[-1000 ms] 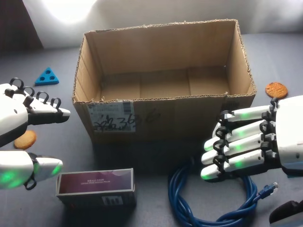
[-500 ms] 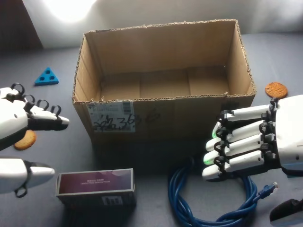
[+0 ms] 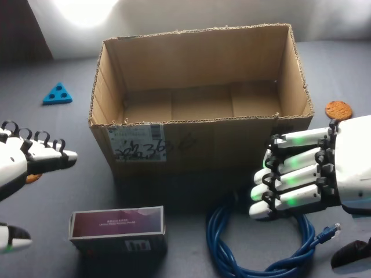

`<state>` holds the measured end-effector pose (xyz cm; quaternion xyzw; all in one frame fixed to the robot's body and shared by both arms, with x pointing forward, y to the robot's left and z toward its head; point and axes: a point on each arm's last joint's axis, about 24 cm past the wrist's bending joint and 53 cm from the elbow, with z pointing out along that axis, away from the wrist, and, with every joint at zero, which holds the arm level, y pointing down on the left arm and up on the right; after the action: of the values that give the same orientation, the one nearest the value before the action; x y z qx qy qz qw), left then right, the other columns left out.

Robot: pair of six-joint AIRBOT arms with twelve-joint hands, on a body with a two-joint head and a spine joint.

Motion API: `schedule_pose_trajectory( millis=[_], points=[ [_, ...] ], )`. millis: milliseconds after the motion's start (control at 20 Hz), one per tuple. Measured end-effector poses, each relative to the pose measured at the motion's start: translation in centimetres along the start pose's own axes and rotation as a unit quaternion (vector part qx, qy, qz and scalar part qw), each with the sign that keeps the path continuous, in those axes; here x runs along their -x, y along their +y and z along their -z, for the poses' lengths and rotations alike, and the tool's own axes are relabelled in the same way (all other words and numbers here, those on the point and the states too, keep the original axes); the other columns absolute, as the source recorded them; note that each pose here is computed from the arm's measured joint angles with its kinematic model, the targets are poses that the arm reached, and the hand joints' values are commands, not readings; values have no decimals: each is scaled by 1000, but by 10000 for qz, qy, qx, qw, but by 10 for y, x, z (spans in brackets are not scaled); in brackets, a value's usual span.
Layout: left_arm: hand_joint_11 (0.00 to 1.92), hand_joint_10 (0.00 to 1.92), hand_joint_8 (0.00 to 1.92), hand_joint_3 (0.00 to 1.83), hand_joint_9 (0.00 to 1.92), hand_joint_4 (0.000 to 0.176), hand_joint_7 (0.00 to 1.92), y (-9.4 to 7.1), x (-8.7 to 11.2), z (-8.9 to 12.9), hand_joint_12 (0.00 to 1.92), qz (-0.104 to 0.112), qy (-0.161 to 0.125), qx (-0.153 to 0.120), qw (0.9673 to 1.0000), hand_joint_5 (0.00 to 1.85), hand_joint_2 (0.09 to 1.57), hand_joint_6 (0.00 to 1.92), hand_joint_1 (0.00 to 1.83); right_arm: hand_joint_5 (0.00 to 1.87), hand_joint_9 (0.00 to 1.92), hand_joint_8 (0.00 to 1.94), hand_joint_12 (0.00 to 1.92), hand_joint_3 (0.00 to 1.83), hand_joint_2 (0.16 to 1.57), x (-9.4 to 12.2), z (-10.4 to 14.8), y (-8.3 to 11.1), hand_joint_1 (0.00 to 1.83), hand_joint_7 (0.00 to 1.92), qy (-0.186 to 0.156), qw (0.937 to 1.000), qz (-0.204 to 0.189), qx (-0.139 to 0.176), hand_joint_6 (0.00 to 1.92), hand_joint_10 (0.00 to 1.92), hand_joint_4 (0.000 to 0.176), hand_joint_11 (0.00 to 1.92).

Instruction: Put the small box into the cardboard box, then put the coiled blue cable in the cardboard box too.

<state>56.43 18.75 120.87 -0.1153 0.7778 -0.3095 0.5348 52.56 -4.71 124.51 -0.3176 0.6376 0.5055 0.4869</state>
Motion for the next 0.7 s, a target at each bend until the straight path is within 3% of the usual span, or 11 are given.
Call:
schedule_pose_trajectory(
  millis=[50,100,200,400,500,700],
  points=[
    [0,2,1,0,193,0,203,2,-5,2,652,93,29,67,9999,239,1076,1,1277,485,433,14,1053,0,1079,-1,0,0,670,470,13,10000,11,8,14,20,0,0],
    [0,7,4,0,220,0,227,5,-10,3,757,164,54,152,9997,265,1035,5,1347,454,403,5,986,1,1100,-2,0,1,644,434,30,10000,35,12,6,6,0,0],
    [0,1,1,0,208,0,217,4,-18,4,764,220,106,196,9995,260,1034,2,1321,451,407,4,984,0,1100,-2,0,1,641,433,35,10000,40,13,4,7,0,0],
    [0,1,2,1,175,0,188,-3,-36,2,649,215,255,144,9993,244,1040,0,1340,470,426,5,1043,0,1091,-2,-1,1,651,460,43,10000,48,18,6,8,0,0],
    [0,1,2,5,135,0,166,-4,-45,-1,621,254,338,161,9990,205,1065,0,1303,467,401,0,985,1,1092,-3,-1,1,697,443,50,10000,56,25,2,0,0,0],
    [0,10,5,3,171,0,192,-2,-55,-3,627,314,386,219,9985,210,1062,0,1424,467,411,2,989,2,1094,-3,-1,1,678,449,49,10000,63,27,2,4,0,0]
  ],
)
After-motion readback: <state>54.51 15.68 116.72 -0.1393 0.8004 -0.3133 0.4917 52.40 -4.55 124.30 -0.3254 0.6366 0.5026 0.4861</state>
